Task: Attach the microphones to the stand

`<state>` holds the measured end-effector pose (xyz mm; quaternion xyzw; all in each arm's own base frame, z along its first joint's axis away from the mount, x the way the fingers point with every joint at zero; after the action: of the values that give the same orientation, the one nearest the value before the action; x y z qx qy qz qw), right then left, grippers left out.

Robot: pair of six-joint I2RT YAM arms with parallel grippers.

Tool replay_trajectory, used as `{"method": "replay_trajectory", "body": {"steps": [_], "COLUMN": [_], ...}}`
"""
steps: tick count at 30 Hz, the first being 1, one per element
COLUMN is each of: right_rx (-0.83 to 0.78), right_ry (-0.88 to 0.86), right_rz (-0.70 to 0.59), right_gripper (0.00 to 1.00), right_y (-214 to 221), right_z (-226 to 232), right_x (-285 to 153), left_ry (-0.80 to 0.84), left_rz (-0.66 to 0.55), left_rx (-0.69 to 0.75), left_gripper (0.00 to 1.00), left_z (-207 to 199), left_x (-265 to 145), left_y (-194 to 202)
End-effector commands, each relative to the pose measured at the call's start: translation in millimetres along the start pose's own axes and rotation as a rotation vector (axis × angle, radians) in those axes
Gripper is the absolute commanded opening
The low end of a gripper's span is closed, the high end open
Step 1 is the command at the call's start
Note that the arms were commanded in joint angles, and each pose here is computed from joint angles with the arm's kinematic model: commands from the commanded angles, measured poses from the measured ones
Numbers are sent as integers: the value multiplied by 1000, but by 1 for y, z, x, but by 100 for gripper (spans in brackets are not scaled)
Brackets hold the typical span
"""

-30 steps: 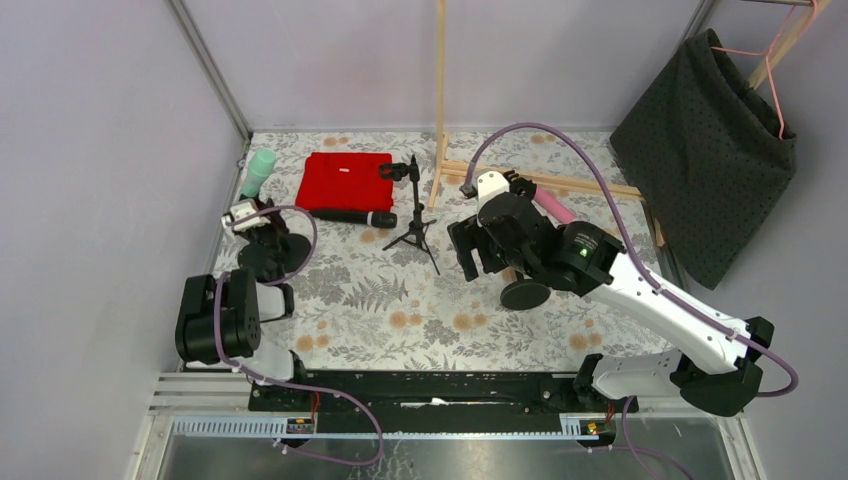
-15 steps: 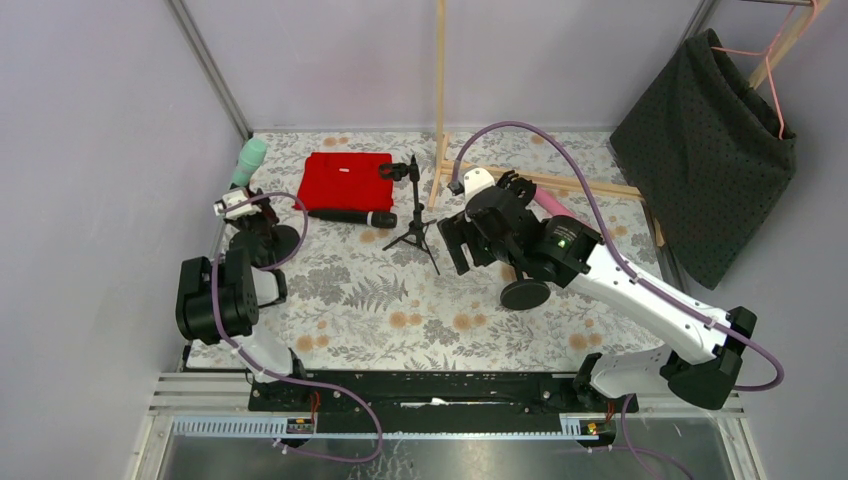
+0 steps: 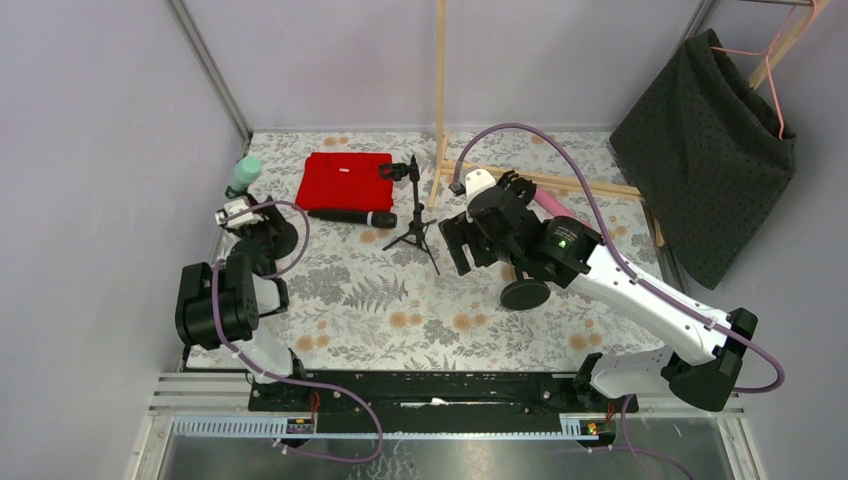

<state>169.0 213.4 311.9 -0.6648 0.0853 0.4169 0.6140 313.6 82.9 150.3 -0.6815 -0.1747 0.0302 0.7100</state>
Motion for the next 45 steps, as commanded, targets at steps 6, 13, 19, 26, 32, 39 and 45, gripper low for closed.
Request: {"method": "replay_trajectory", "body": {"steps": [6, 13, 19, 26, 32, 39, 45], "right_rx": [23, 36, 55, 106, 145, 215, 281], "right_ry": [-31, -46, -63, -66, -67, -28, 80], "right_rz": [-49, -58, -67, -62, -41, -75, -81], "right_gripper": [87, 87, 87, 88, 89, 89, 89], "right_y": [-4, -2, 2, 10, 19, 32, 39], "right_z": [-4, -5, -8, -11, -15, -25, -36], "right_x": [-13, -18, -26, -33, -40, -48, -49], "left_ry": [-15, -26, -95, -261, -240, -121, 110], "left_rz": [-122, -146, -88, 181, 309, 428, 536], "left_rx": [-53, -121, -285, -493, -592, -663, -610], "left_gripper": [93, 99, 99, 99, 99, 99, 99], "left_z": [0, -1, 0, 0, -11, -25, -42], "left_x": [-16, -39, -65, -80, -85, -98, -113], "left_y": [-27, -37, -36, -40, -61, -98, -115]}}
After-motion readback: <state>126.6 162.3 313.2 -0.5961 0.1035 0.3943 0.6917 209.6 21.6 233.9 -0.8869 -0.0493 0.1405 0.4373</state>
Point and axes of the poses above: each gripper's point midway between its finger pads, its own x axis out along the fingers, its own z axis along the line the jaws close on, y = z × x, the point moved 9 cm from there along -x, back along the fingers, and after that the axes turned 8 degrees about x, right-handed, at the moved point
